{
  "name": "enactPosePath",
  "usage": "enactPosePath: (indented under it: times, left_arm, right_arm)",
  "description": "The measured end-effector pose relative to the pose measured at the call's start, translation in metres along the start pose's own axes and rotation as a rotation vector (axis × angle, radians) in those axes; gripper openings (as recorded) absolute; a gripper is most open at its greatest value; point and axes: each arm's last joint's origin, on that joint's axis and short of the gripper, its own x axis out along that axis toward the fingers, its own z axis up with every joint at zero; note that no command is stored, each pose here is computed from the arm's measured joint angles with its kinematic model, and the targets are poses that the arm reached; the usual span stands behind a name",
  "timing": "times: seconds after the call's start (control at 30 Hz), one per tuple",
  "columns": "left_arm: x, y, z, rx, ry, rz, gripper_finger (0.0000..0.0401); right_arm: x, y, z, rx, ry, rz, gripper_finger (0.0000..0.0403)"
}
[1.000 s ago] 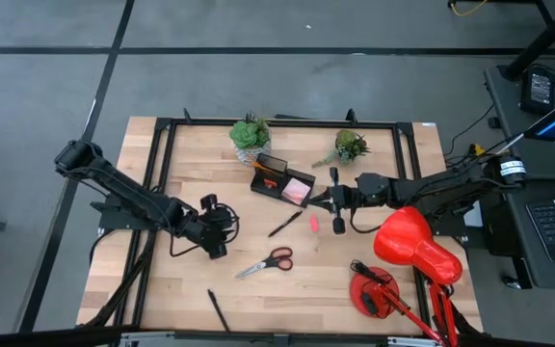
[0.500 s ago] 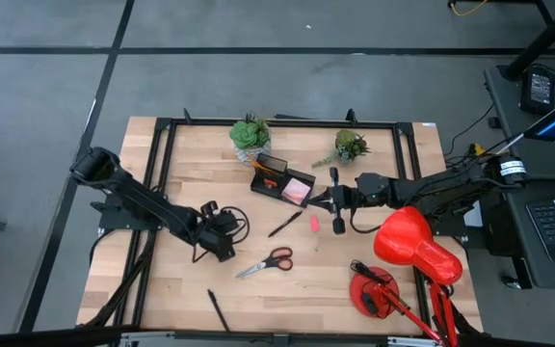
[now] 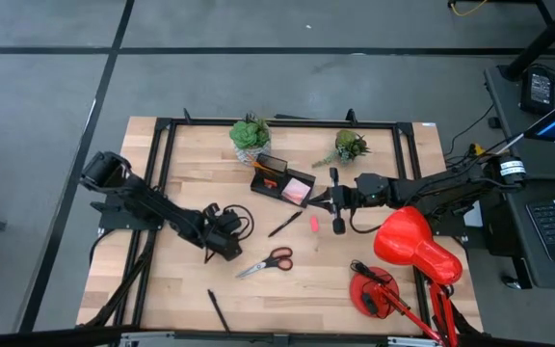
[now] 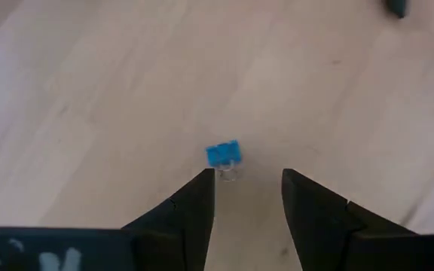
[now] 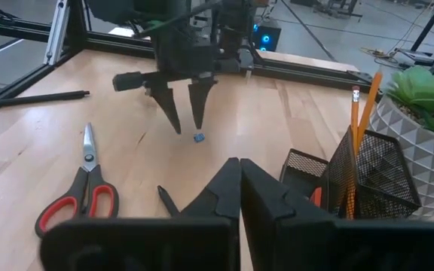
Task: Pick and place office supplies into organizer
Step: Put the blue binder clip into the black desk organizer
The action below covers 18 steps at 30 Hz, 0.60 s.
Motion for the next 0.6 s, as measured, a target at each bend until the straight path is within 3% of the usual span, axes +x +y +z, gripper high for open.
enactPosePath:
  times: [0.6]
  left_arm:
    - [0.015, 0.005, 0.008, -0.104, 0.031, 0.017, 0.0156]
  right_arm:
    - [0.0, 0.0, 0.0, 0.0, 0.002, 0.0, 0.0012]
